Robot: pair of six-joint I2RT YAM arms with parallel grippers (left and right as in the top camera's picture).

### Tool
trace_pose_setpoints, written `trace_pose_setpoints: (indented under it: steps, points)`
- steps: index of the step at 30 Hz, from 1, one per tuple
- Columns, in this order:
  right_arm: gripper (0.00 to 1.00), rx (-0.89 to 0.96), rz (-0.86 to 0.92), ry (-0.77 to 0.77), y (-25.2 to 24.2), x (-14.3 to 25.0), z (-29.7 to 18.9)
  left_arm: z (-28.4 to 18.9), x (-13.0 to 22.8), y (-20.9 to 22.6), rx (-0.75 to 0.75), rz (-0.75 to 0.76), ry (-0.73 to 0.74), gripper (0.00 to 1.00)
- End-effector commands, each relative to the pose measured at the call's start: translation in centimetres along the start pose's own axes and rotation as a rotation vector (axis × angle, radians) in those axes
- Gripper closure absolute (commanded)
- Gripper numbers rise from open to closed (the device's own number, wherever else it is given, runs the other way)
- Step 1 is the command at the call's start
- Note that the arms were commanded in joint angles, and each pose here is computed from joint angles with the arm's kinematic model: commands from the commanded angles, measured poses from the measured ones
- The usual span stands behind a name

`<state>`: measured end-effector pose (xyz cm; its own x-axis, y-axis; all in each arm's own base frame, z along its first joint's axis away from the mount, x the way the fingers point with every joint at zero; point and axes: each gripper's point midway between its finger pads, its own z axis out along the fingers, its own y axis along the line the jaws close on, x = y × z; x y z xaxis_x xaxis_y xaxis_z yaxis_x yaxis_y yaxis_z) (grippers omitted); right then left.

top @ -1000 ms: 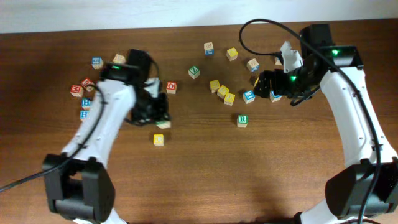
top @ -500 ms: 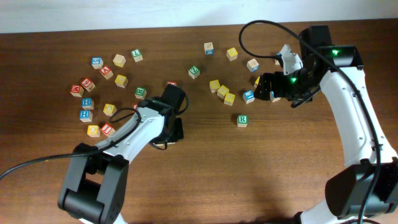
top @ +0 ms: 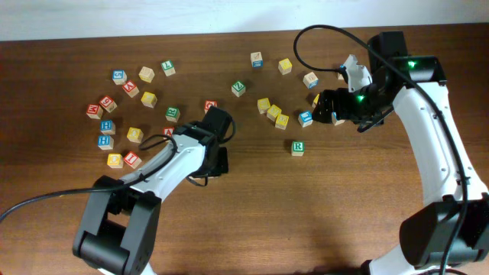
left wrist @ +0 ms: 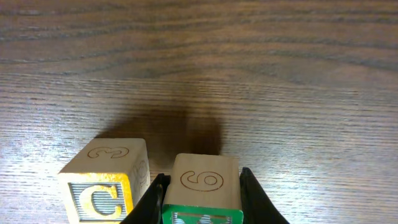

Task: Spell out CVPR
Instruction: 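Grasp the green V block and place it right of the C, then grasp the blue P block with the right gripper and carry it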

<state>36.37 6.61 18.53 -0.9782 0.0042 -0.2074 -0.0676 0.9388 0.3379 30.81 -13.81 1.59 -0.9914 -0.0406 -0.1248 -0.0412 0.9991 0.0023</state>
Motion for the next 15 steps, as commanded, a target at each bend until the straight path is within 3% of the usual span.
trace_pose_setpoints:
  steps: [1, 7, 9, 10, 13, 15]
  points:
    - [0.02, 0.008, -0.012, -0.042, 0.3, -0.4, -1.3, 0.7, 0.8, 0.6, -0.024, 0.017, 0.015, 0.81]
    - [0.02, 0.009, -0.012, -0.042, 0.3, -0.4, -1.3, 0.9, 0.1, 0.2, -0.006, 0.015, -0.019, 0.69]
    - [0.02, 0.045, -0.009, -0.043, -0.4, -0.5, -1.3, 0.6, -0.2, 0.0, -0.002, 0.014, -0.026, 0.55]
    - [0.02, 0.09, 0.005, -0.047, -1.1, -0.5, -1.4, -0.5, -1.1, -0.4, 0.005, 0.014, -0.032, 0.49]
    - [0.02, 0.114, 0.018, -0.066, -1.6, -1.0, -1.5, -4.4, -3.7, -1.6, 0.027, 0.012, -0.068, 0.47]
    - [0.01, 0.239, 0.088, -0.113, -3.9, -2.1, -1.7, -8.6, -5.7, -2.4, 0.047, 0.008, -0.104, 0.45]
